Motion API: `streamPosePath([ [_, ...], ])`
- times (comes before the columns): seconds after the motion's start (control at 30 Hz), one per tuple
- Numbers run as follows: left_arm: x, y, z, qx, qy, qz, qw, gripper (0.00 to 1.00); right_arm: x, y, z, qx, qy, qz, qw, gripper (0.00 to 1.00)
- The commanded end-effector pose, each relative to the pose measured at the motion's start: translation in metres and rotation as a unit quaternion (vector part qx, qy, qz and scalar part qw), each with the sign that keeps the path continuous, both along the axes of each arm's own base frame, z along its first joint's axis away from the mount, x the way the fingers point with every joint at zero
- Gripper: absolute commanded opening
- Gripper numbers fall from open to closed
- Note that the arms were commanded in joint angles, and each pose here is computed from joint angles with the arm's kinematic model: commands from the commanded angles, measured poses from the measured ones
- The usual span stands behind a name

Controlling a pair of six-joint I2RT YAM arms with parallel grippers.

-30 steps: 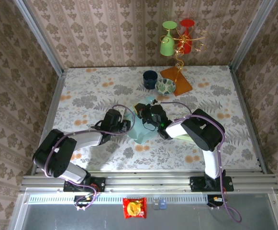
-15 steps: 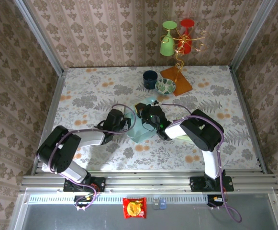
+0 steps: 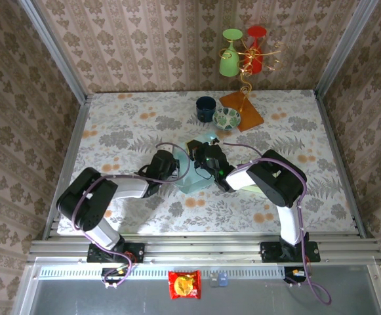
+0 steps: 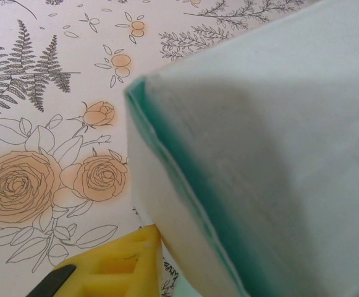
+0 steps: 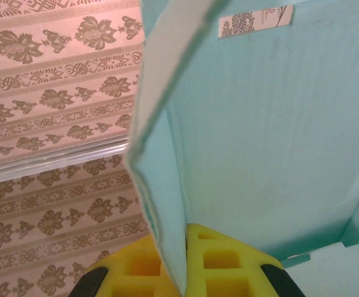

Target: Fold the paper box

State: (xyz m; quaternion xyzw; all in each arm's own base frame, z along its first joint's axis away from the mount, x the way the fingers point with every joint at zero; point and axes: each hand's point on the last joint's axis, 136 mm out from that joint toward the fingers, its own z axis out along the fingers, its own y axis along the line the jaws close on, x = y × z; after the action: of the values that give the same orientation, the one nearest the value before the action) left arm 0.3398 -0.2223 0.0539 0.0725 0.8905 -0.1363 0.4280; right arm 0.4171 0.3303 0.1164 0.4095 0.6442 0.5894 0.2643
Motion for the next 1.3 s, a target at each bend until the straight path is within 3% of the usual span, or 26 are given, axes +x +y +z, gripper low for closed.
streamPosePath([
  [0.0, 0.016, -0.011, 0.016, -0.02, -0.027, 0.011, 0.999, 0.22, -0.024, 0.026, -0.023, -0.001, 0.049, 0.056, 0.997, 0.0],
  [0.47, 0.022, -0.015, 0.022, -0.015, -0.024, 0.035, 0.999, 0.11, -0.024, 0.031, -0.02, -0.002, 0.062, 0.052, 0.997, 0.01],
  [0.63, 0.025, -0.012, 0.028, -0.01, -0.024, 0.051, 0.998, 0.0, -0.027, 0.03, -0.015, -0.01, 0.071, 0.054, 0.996, 0.26],
  [0.9, 0.028, -0.004, 0.047, 0.006, -0.03, 0.064, 0.997, 0.0, -0.032, 0.004, 0.014, -0.038, 0.085, 0.048, 0.995, 0.6],
  [1.07, 0.027, -0.001, 0.058, 0.016, -0.021, 0.059, 0.998, 0.0, -0.033, -0.025, 0.041, -0.063, 0.086, 0.038, 0.994, 0.7],
  [1.27, 0.026, 0.003, 0.072, 0.012, -0.003, 0.056, 0.998, 0.0, -0.037, -0.07, 0.078, -0.096, 0.065, 0.016, 0.993, 0.72],
])
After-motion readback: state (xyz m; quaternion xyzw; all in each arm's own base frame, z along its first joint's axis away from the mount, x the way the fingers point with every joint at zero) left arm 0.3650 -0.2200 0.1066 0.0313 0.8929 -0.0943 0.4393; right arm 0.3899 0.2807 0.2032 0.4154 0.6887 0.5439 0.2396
